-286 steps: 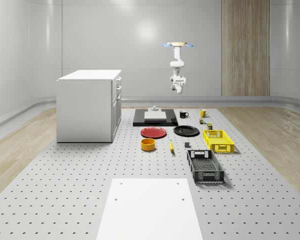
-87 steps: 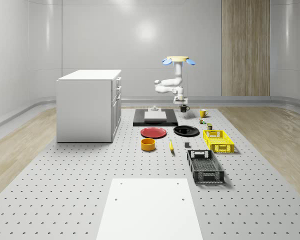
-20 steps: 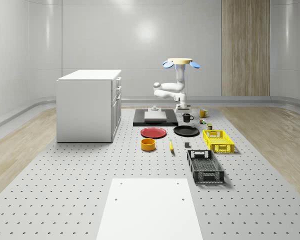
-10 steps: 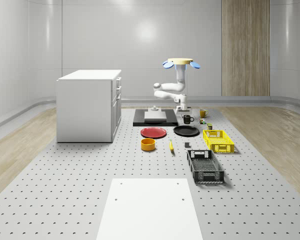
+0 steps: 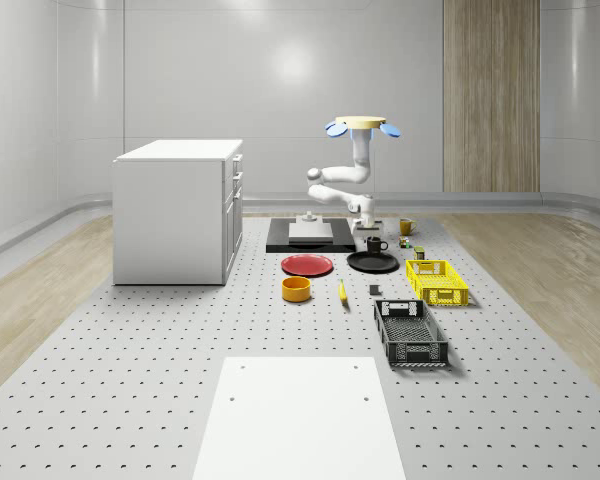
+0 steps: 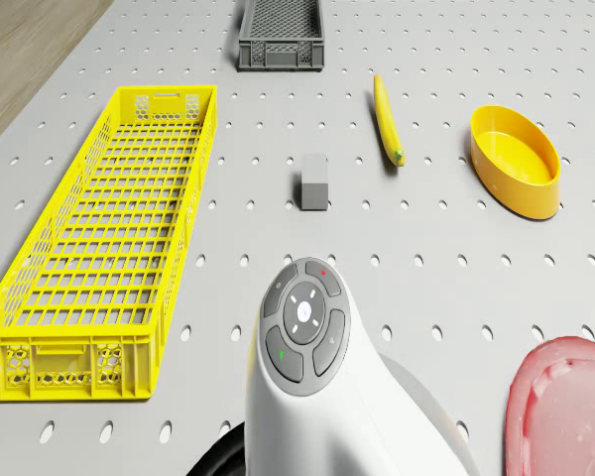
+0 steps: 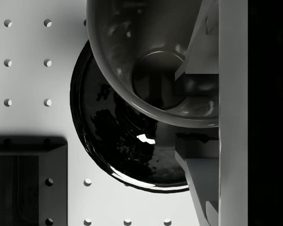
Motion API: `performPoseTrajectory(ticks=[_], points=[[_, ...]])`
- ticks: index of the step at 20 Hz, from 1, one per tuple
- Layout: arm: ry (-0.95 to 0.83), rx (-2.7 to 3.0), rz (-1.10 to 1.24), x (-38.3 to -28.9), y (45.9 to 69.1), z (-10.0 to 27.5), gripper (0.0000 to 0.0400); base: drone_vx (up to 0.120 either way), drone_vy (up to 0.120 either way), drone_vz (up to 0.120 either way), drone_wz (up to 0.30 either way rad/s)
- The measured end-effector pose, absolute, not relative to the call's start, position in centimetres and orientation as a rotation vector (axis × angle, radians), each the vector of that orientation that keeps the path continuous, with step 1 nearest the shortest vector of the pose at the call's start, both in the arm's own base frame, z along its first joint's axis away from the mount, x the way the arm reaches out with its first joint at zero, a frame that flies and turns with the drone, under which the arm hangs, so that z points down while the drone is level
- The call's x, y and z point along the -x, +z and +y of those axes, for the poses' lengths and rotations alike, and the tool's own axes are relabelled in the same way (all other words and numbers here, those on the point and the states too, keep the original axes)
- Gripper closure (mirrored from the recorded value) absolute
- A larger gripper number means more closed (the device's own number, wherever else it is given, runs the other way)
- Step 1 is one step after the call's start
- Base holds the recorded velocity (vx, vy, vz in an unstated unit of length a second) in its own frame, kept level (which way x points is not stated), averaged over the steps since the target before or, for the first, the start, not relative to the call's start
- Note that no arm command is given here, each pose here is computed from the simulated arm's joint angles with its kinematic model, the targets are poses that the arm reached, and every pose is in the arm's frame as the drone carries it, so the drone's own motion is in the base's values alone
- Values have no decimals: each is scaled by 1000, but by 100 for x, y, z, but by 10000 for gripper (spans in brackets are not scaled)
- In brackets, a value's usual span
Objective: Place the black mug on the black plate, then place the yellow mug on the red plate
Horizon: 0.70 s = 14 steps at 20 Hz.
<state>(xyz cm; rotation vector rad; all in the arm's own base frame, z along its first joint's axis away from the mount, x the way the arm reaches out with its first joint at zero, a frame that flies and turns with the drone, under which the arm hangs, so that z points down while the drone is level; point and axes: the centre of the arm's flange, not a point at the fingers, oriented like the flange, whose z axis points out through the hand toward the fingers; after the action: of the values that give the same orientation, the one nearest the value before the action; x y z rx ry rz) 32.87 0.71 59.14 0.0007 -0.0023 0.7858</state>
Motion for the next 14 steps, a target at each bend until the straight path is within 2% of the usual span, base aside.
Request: performPoseTrajectory(ticks=[14], points=[[786, -1, -2, -3287, 6258, 247, 290, 0, 0, 0, 0]])
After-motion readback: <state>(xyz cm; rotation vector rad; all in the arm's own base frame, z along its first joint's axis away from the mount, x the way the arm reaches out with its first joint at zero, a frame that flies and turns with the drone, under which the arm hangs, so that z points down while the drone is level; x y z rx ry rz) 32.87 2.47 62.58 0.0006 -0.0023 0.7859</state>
